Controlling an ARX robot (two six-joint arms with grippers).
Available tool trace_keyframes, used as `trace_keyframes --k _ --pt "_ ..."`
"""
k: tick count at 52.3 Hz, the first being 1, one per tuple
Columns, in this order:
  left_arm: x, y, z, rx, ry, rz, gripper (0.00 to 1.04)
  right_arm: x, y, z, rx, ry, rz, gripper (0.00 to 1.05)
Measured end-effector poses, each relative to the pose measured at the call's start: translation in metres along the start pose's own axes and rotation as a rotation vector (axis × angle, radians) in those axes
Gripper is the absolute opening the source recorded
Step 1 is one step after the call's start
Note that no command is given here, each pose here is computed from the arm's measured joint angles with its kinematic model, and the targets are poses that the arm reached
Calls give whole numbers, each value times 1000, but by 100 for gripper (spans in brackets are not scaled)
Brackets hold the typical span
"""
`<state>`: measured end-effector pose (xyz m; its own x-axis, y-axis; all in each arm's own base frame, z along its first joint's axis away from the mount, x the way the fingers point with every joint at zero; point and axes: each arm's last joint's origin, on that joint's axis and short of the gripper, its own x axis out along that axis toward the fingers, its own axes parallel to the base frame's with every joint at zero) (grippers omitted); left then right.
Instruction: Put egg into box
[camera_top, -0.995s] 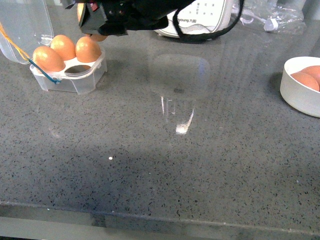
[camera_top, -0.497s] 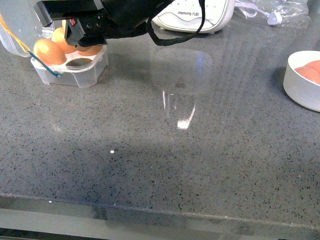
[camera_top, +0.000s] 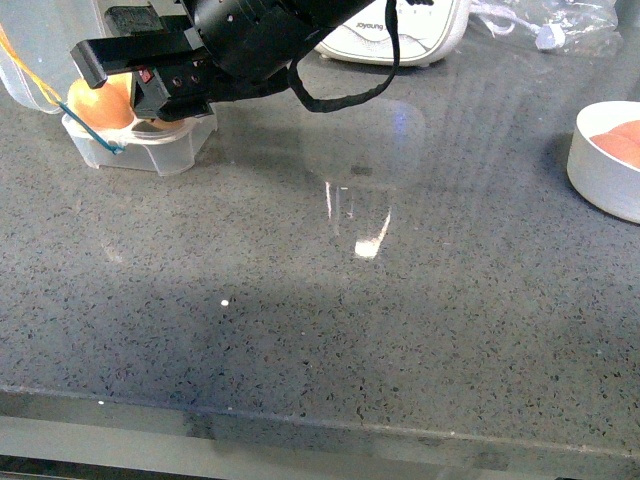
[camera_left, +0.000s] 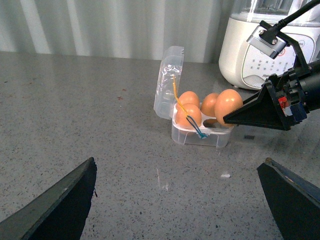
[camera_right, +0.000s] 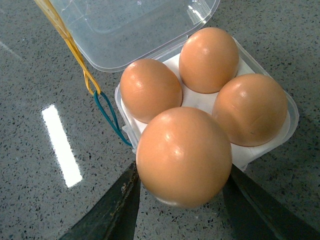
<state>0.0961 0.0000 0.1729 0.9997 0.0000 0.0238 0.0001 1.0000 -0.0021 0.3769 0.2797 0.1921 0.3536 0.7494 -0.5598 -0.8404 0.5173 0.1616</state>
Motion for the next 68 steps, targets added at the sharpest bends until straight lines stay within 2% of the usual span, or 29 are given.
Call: trace_keyframes --k 20,32,38,44,51,57,61,68 --pt "0 0 0 0 0 0 98 -4 -1 2 -1 -15 -6 99" --pt "0 0 0 0 0 0 98 -36 -1 7 -8 -82 -31 97" --pt "0 0 0 0 0 0 98 -80 -5 1 -33 -151 -124 97" --pt "0 0 0 0 0 0 98 -126 -18 -28 -17 -178 -292 97" --pt "0 0 0 0 0 0 98 -188 -35 -76 49 -227 -551 97" --pt "0 0 0 0 0 0 98 -225 -38 -109 97 -255 -689 97" --pt "0 0 0 0 0 0 98 -253 -37 -140 146 -272 -796 97" --pt "0 0 0 0 0 0 98 -275 -33 -182 196 -259 -944 97"
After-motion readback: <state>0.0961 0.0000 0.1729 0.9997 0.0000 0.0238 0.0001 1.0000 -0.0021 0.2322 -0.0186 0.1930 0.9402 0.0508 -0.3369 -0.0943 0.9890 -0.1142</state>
